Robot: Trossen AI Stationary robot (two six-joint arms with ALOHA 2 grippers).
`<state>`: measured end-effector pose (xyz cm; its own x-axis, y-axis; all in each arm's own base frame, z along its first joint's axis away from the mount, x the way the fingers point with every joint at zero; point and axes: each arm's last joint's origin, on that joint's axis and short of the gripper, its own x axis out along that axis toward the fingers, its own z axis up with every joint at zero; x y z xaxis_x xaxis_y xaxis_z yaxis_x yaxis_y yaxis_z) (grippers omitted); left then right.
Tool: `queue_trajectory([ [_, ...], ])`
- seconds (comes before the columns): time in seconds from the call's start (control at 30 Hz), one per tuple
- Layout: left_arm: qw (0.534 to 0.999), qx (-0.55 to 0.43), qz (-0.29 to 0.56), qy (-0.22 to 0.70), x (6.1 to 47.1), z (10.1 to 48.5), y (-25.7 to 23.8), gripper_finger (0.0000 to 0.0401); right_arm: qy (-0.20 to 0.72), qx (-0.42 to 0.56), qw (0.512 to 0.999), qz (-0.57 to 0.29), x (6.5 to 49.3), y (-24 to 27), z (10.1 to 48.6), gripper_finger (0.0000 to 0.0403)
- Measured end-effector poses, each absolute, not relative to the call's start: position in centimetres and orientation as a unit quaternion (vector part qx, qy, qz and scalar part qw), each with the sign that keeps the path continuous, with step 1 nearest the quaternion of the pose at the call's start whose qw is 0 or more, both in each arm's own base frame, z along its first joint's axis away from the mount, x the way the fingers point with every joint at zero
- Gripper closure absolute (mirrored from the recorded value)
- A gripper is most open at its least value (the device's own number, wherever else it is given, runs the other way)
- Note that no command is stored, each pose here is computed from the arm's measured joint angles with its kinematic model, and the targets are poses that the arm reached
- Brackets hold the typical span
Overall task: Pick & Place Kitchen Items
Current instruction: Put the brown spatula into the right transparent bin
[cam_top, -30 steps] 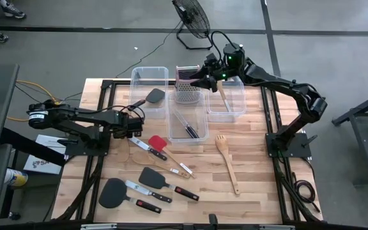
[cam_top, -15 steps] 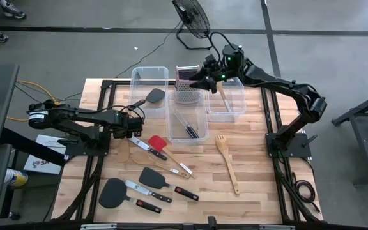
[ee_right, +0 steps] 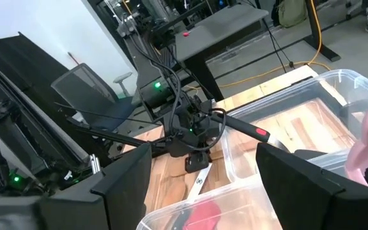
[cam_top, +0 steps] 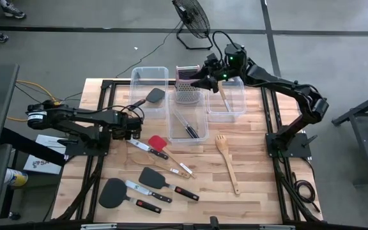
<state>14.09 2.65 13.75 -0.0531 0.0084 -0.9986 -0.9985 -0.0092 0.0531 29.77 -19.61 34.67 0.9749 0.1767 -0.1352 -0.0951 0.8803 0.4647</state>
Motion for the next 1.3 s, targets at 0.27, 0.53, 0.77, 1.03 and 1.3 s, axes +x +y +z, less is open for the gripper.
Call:
queue_trajectory([
  [0.27, 0.498, -0.508, 0.508, 0.486, 13.6, 14.6, 2.5, 0.0323, 0.084, 0.232, 0.966, 0.071, 29.6, -19.5, 34.9, 0.0128],
  [0.53, 0.511, -0.517, 0.483, 0.488, 13.4, 15.2, 2.4, 0.0323, 0.084, 0.228, 0.967, 0.071, 29.6, -19.5, 34.9, 0.0128],
  [0.77, 0.539, -0.517, 0.43, 0.507, 13.2, 15.8, 2.2, 0.0323, 0.084, 0.228, 0.967, 0.071, 29.6, -19.5, 34.9, 0.0128],
  [1.03, 0.558, -0.528, 0.377, 0.517, 12.9, 16.5, 1.9, 0.0323, 0.084, 0.228, 0.967, 0.071, 29.6, -19.5, 34.9, 0.0128],
  [1.3, 0.555, -0.544, 0.347, 0.526, 12.9, 16.7, 1.7, 0.0323, 0.085, 0.229, 0.967, 0.071, 29.6, -19.5, 34.9, 0.0128],
])
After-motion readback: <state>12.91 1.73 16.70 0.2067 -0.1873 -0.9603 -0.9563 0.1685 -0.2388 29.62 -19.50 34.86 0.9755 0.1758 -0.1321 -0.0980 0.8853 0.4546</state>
